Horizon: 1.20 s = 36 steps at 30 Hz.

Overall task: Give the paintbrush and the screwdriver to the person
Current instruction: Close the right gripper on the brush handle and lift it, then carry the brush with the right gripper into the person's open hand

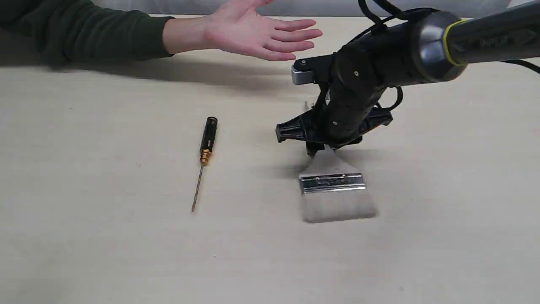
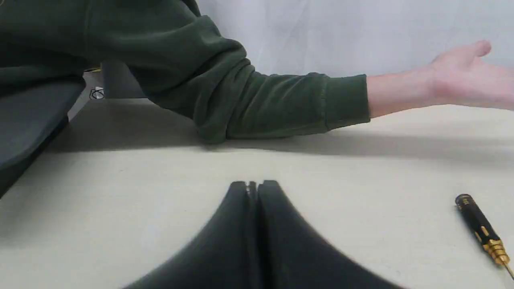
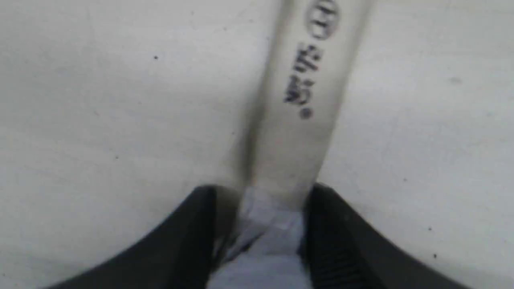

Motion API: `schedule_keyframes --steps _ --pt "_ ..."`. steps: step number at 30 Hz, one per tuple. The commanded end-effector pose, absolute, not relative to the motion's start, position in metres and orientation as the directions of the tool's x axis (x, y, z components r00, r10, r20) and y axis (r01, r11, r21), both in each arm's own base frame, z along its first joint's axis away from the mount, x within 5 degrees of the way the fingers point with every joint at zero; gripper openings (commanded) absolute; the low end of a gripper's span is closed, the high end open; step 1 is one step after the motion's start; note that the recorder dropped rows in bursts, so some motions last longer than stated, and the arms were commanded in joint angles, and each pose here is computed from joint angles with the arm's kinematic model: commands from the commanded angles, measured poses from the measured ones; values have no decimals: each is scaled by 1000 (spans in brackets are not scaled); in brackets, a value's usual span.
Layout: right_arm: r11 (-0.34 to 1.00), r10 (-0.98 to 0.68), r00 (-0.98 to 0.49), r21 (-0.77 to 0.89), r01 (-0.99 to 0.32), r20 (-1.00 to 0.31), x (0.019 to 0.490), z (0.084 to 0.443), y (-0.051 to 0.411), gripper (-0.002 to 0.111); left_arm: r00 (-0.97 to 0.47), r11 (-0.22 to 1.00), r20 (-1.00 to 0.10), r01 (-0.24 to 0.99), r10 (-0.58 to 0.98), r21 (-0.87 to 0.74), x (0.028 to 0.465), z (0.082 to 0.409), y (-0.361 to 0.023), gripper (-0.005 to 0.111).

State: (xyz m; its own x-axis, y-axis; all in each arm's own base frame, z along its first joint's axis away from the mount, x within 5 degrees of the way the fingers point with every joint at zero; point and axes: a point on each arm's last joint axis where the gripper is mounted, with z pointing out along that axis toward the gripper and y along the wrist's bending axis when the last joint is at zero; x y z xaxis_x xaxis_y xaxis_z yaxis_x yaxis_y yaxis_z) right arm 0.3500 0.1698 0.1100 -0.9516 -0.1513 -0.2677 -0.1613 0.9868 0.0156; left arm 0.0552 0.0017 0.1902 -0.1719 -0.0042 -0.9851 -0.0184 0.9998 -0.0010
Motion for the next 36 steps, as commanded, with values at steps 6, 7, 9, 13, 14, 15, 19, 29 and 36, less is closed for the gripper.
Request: schedule_keyframes --steps 6,7,9,13,14,15,19,29,36 --pt "979 -201 -954 -24 -200 -221 346 108 166 17 -161 1000 -987 -11 -9 -8 55 191 1 0" --pt "978 -209 -953 -32 -207 -221 346 108 166 13 -161 1000 -987 -11 -9 -8 55 191 1 0" --pt "976 -218 -951 -46 -213 -221 345 108 163 8 -161 1000 -987 -11 -9 -8 55 191 1 0" --pt "972 -233 -939 -53 -227 -252 342 115 160 6 -161 1000 -987 -11 -9 -8 55 191 1 0" --pt "972 -233 -935 -47 -228 -267 340 118 160 6 -161 1000 -987 -11 -9 -8 55 191 1 0" --pt "972 -232 -932 -43 -229 -278 336 122 158 6 -161 1000 -987 -11 -9 -8 55 191 1 0" --pt "975 -213 -910 -13 -223 -356 324 144 153 6 -161 1000 -987 -11 -9 -8 55 191 1 0" --pt "968 -149 -799 78 -238 -583 284 206 135 6 -159 1000 -987 -11 -7 -6 55 191 1 0" --pt "956 -119 -688 104 -274 -716 289 254 139 6 -161 1000 -987 -11 -6 -4 55 191 1 0"
